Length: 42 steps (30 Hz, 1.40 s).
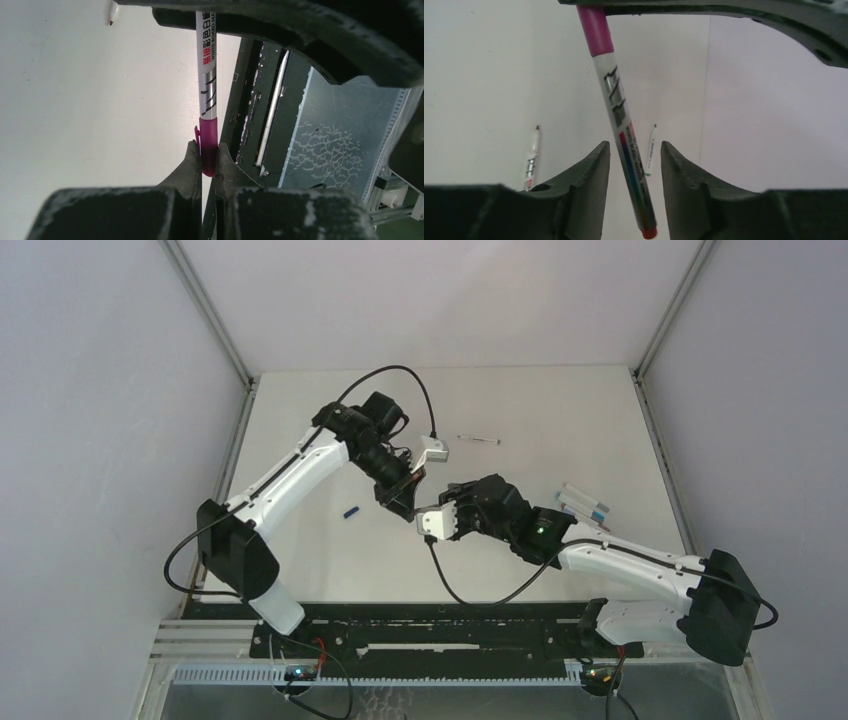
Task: Open the pen caps
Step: Pick up the pen from the center of the board.
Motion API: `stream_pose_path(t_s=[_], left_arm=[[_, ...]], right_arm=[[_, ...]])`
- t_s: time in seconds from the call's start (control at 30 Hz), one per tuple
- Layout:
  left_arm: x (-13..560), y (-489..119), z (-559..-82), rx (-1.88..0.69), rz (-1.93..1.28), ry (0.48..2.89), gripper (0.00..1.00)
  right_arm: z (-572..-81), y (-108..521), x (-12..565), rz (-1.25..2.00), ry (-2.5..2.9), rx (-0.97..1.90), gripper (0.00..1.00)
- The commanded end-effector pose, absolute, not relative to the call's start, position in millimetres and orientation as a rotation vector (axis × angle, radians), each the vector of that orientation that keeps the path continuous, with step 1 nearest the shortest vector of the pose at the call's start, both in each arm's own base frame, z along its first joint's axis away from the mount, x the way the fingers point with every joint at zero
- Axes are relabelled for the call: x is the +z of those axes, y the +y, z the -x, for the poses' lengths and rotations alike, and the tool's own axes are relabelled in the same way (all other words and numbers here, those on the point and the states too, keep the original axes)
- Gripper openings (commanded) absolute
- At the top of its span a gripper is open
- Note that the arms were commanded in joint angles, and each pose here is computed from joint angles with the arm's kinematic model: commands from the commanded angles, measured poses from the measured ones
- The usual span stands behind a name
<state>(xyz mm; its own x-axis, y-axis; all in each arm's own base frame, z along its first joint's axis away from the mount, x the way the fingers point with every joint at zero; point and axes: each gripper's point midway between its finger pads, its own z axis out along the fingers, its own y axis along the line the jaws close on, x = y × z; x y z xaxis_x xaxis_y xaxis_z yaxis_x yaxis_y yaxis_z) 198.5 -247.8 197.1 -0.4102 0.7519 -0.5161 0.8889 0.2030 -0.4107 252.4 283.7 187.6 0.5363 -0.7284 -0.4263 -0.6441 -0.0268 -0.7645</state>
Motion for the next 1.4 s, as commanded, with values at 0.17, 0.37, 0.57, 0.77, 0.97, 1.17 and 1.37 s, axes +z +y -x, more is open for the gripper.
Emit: stream_pose_path(t_s=[0.17, 0.37, 0.57, 0.77, 0.97, 1.17, 1.37], left_arm=[[231, -259, -204, -0.997, -1.559, 2.107, 0.28], [239, -257, -211, -0.922, -1.500, 2.058, 0.48], [245, -255, -211, -0.897, -1.473, 2.023, 0.52], [246, -252, -212, -0.868, -1.461, 2.005, 0.52], [251, -254, -215, -0.856, -1.423, 1.989, 0.52], [258, -254, -222, -0.819, -1.374, 1.972, 0.51], [265, -255, -212, -0.859, -1.401, 1.928, 0.50]], right_arm=[[-244, 298, 183, 1.731, 1.138, -0.020, 0.00], [-248, 295, 192, 1.653, 1.189, 0.049, 0.00], [-249, 289, 205, 1.563, 1.290, 0.216, 0.00], [-245, 285, 218, 1.475, 1.402, 0.446, 0.00], [-236, 287, 215, 1.465, 1.464, 0.621, 0.00], [-225, 292, 211, 1.491, 1.489, 0.732, 0.00], [-222, 293, 207, 1.481, 1.549, 0.842, 0.00]])
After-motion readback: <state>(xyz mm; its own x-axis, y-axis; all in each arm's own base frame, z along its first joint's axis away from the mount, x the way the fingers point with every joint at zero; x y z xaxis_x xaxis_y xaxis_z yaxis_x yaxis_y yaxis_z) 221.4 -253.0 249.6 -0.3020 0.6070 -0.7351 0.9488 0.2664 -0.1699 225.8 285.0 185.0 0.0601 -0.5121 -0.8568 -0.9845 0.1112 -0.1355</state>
